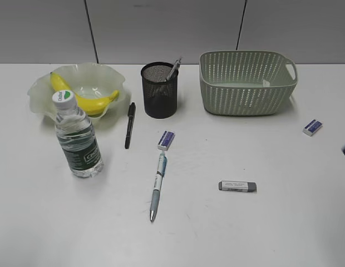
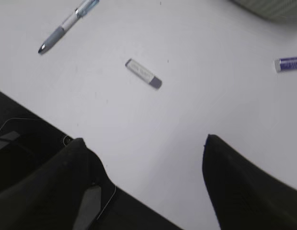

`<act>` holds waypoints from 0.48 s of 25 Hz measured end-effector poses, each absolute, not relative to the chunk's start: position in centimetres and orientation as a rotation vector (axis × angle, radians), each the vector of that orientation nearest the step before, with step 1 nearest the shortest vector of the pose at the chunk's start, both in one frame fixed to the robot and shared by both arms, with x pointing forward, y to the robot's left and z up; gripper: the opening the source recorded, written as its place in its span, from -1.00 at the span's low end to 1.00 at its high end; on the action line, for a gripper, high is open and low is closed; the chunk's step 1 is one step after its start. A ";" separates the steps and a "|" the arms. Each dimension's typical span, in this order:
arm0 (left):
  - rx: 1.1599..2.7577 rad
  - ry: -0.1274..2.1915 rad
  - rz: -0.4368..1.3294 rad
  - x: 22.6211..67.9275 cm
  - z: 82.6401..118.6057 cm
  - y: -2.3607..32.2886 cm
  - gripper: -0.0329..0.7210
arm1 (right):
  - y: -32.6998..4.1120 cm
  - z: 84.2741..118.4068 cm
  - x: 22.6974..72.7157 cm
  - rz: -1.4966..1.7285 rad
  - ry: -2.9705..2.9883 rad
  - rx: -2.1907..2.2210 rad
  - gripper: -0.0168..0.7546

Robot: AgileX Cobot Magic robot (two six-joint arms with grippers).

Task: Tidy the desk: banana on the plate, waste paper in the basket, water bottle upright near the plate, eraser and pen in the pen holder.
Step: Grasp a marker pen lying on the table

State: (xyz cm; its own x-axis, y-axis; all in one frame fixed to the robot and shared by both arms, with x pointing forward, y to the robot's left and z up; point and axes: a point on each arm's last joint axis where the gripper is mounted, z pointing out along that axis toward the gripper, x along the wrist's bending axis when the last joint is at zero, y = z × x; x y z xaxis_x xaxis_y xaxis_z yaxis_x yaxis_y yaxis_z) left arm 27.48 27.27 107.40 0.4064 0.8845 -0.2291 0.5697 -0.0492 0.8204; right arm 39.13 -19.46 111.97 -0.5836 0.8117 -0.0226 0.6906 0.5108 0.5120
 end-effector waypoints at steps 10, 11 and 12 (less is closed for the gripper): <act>1.636 1.331 0.327 36.3 111.4 22.8 0.13 | -27.8 107.1 27.7 0.913 2.279 1.161 0.56; 1.652 1.352 0.313 37.7 111.6 22.2 0.13 | -28.2 106.5 27.0 0.942 2.256 1.150 0.56; 1.673 1.376 0.296 39.4 111.8 21.4 0.13 | -28.8 106.1 26.3 0.991 2.217 1.133 0.56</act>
State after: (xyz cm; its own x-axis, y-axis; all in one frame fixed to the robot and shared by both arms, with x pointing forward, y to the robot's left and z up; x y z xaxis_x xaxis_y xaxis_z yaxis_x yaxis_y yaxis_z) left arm 39.41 21.36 111.82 0.3464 0.8704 -0.3499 0.6490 0.0470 0.7593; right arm 26.29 -28.76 106.15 -0.5565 0.8277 -0.0719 0.4982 0.4018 0.7684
